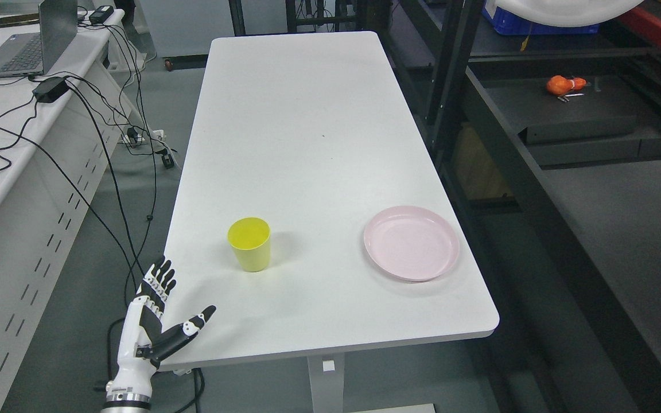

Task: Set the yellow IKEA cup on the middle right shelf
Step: 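Raise the left hand and open it toward the yellow cup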

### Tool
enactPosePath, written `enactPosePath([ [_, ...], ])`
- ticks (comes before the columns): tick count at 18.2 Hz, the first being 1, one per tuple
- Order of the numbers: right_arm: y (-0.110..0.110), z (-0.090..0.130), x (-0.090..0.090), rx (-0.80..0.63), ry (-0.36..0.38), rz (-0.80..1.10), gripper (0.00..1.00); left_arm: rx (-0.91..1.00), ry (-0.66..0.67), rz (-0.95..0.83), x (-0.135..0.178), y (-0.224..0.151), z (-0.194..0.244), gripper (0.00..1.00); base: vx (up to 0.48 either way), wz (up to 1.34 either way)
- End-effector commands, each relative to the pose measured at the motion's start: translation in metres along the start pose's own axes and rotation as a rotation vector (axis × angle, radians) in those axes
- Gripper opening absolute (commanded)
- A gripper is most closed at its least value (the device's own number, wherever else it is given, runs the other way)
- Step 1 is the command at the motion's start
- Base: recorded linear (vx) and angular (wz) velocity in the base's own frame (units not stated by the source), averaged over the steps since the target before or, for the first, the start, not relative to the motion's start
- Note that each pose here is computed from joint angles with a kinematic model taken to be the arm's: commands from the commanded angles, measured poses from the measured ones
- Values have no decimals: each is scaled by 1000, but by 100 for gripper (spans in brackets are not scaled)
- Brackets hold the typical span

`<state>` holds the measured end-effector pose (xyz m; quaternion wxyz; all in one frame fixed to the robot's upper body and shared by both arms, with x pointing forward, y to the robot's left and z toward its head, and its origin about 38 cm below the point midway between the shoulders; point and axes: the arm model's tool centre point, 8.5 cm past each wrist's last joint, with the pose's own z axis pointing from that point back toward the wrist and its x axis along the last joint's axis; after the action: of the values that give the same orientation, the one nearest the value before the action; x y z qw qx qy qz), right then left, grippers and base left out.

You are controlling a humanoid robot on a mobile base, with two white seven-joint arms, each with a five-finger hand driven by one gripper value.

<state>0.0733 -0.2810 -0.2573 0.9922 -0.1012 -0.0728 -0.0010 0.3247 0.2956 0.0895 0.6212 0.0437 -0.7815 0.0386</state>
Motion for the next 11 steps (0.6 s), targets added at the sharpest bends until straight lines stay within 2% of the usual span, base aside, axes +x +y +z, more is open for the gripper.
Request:
enactPosePath([
  [1, -10, -1, -9, -13, 14, -3, 99, 14, -9, 3, 2, 2, -3, 99, 0, 0],
  [4, -10, -1, -9, -13, 14, -3, 99, 16, -17, 5, 3, 2, -10, 99, 0, 0],
  [9, -10, -1, -9, -13, 14, -3, 99, 39, 12, -17, -15, 10, -52, 99, 0, 0],
  [11, -10, -1, -9, -13, 14, -3, 99, 30, 7, -5, -15, 1, -64, 99, 0, 0],
])
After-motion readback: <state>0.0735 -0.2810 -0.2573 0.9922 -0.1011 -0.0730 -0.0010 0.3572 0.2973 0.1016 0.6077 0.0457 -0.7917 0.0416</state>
